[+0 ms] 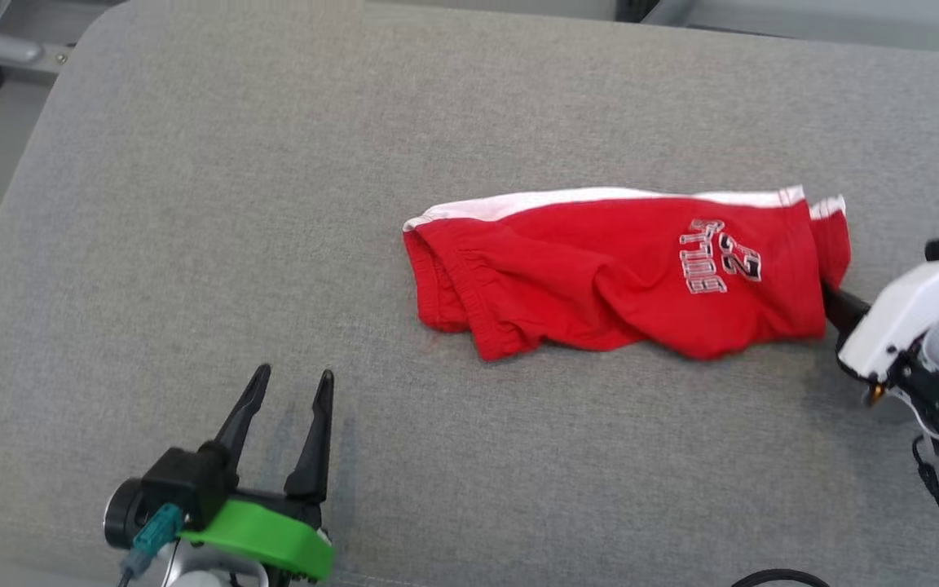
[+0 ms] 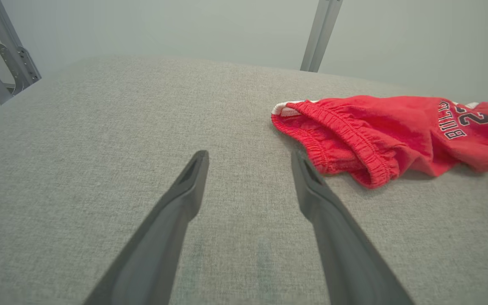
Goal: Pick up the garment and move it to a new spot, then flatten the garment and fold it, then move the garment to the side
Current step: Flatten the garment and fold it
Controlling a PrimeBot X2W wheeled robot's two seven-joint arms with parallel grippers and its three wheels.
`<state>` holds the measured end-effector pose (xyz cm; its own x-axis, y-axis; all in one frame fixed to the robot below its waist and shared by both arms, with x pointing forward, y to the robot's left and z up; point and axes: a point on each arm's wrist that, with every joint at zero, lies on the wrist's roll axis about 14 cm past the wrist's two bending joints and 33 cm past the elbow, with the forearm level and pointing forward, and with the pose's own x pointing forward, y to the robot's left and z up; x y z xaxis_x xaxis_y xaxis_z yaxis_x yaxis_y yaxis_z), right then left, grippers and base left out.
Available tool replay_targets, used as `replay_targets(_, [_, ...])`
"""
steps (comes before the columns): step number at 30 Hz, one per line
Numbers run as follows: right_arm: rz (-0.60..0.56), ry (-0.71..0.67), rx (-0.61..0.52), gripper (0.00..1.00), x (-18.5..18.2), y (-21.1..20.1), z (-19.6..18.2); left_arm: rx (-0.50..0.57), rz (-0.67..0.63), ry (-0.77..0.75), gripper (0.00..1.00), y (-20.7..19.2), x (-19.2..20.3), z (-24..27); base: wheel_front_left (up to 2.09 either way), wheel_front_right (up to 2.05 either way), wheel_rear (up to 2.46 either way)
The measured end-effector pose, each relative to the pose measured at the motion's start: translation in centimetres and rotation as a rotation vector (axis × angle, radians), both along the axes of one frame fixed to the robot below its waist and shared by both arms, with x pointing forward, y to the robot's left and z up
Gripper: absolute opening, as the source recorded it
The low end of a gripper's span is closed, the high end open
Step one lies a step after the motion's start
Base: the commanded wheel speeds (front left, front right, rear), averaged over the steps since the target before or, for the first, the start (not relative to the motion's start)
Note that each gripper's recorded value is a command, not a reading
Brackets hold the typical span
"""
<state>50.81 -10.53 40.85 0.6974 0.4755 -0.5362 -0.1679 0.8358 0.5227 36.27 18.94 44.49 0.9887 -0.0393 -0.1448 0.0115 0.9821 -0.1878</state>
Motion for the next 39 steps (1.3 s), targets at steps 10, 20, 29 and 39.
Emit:
replay_targets(10, [-0.273,-0.039,-0.022,0.0,-5.6,-10.7,2.0,-0.015,-0.078,0.002,1.0,-2.2,-3.4,-0.2,0.0,0.0,0.0])
replay_targets(20, [-0.261,-0.13,-0.05,0.0,-6.0,-9.9,4.7,-0.063,-0.104,-0.02,1.0,-4.0,-3.9,0.2,0.0,0.0,0.0])
replay_targets(29, [0.166,-0.261,0.004,0.0,-4.9,4.7,9.7,-0.066,-0.07,-0.013,1.0,-3.2,-4.1,-0.2,0.0,0.0,0.0])
replay_targets(39, [0.382,-0.203,0.009,0.0,-5.7,13.6,7.3,-0.069,-0.049,-0.015,1.0,-2.6,-3.4,-0.2,0.0,0.0,0.0])
